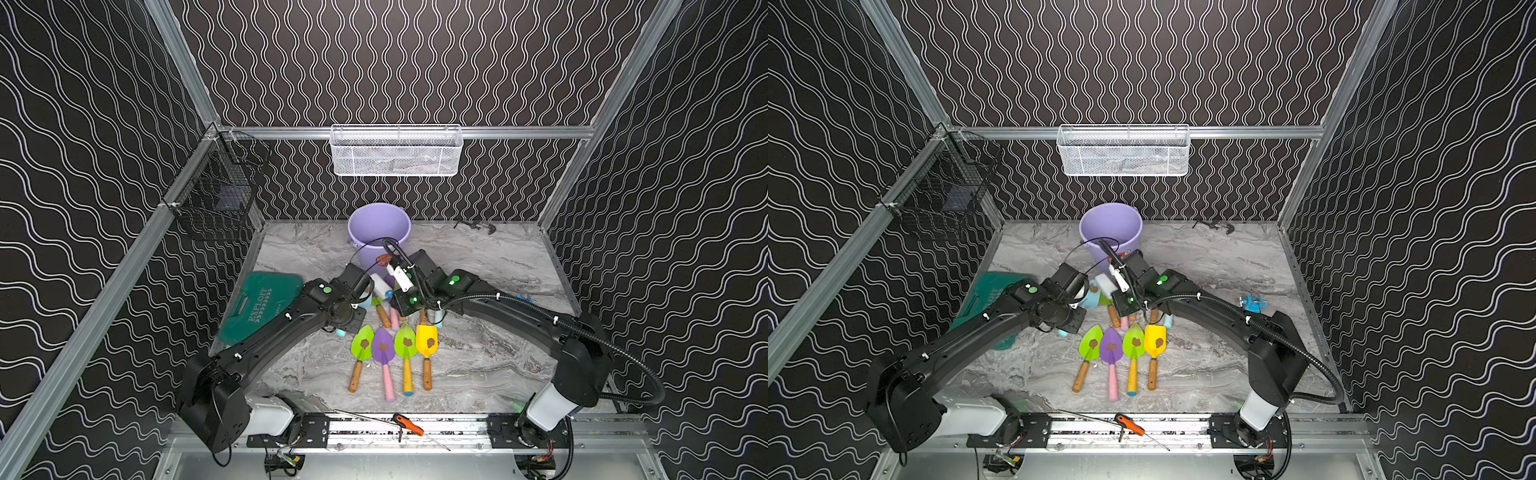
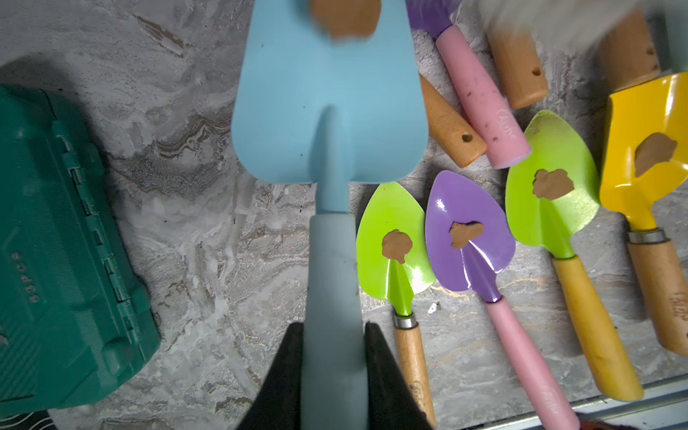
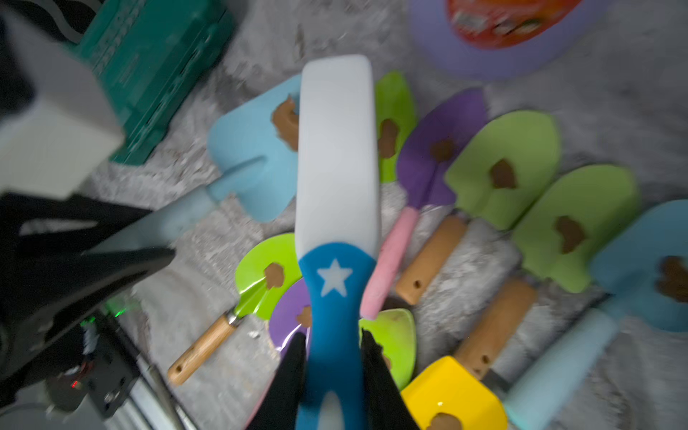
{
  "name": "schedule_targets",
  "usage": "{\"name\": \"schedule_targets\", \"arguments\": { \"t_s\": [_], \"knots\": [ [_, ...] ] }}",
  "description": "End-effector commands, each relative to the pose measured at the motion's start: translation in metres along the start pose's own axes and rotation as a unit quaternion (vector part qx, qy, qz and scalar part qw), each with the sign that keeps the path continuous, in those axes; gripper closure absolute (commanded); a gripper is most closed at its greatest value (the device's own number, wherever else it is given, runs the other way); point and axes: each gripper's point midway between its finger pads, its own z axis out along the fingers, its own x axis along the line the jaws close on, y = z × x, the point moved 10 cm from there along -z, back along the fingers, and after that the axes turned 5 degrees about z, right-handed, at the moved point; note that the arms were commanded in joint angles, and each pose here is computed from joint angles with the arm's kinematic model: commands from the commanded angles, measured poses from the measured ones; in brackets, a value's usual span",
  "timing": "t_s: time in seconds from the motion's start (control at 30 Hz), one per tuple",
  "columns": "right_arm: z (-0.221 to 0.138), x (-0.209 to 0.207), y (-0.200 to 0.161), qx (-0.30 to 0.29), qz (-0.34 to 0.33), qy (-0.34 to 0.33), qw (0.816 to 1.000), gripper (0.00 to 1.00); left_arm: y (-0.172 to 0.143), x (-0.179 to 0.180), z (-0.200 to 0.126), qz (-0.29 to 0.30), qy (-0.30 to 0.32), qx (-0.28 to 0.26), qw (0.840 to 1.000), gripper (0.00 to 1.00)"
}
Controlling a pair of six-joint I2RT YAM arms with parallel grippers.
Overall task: Brush the soil off the hand trowel and place it into the bucket
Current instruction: Brush off the soil from the hand trowel.
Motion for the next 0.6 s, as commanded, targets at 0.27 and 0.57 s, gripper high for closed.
{"name": "schedule_targets", "arguments": {
  "t_s": [0.27, 0.57],
  "knots": [
    [-0.008, 0.02, -0.024, 0.014, -0.006, 0.081, 0.997, 1.0, -0.001, 0.0, 0.006, 0.002, 0.01, 0.006, 1.0, 1.0],
    [0.012, -0.009, -0.011, 0.003, 0.058, 0.05, 0.997, 1.0, -0.005, 0.0, 0.005, 0.0, 0.006, 0.011, 1.0, 1.0]
  ]
}}
